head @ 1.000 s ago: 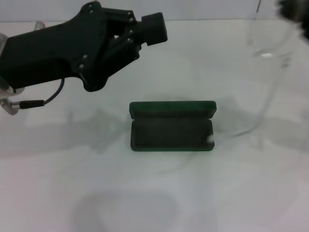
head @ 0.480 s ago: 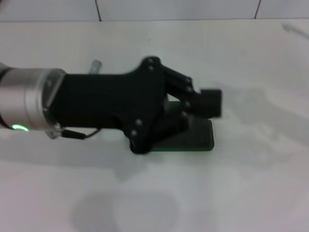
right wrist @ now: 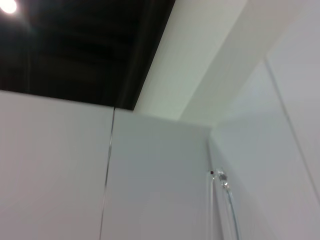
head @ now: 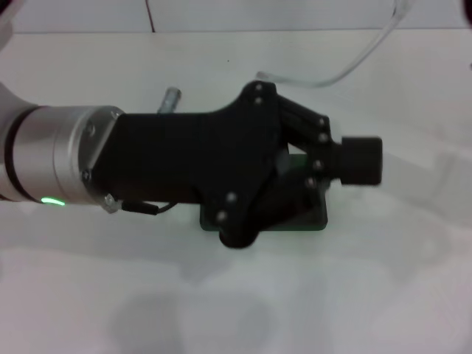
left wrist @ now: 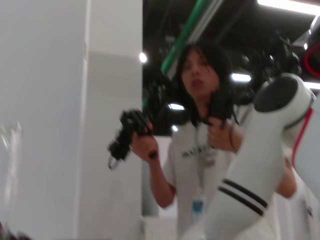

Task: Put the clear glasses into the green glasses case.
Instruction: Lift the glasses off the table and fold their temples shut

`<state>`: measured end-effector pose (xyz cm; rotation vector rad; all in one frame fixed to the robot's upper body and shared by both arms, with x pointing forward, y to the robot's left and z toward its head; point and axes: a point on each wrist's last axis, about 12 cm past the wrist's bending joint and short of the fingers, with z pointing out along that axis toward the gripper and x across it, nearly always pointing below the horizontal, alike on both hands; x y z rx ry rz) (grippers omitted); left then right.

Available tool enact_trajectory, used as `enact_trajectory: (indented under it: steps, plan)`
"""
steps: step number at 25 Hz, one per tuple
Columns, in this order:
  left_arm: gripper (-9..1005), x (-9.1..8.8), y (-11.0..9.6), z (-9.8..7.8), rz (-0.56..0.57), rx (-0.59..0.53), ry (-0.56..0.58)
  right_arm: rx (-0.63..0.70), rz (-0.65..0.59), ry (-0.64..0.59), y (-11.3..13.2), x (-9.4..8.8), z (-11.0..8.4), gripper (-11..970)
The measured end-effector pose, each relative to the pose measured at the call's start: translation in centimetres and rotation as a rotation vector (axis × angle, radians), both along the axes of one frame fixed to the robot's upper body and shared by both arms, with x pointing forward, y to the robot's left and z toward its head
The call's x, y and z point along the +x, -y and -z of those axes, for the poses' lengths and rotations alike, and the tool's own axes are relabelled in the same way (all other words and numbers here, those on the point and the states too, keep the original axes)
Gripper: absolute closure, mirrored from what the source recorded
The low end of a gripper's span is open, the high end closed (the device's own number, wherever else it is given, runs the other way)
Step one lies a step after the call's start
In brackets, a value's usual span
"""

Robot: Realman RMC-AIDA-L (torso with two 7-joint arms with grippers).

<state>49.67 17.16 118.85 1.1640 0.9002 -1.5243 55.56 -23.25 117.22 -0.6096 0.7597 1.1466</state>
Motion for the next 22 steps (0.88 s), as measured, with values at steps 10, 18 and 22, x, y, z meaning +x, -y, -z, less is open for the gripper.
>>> enact_trajectory:
  steps: [10, 18, 22]
  plan:
    - [968, 0.7, -0.9, 0.4, -0.084, -0.088, -0.026, -0.045, -0.013, -0.030, -0.9, 0.2, 0.6, 869]
    - [968, 1.0, -1.1, 0.6, -0.113, -0.114, -0.045, -0.079, -0.027, -0.049, -1.5, 0.4, 0.9, 869]
    - [968, 1.3, -1.1, 0.8, -0.125, -0.125, -0.069, -0.100, -0.039, -0.057, -2.0, 0.5, 0.9, 869]
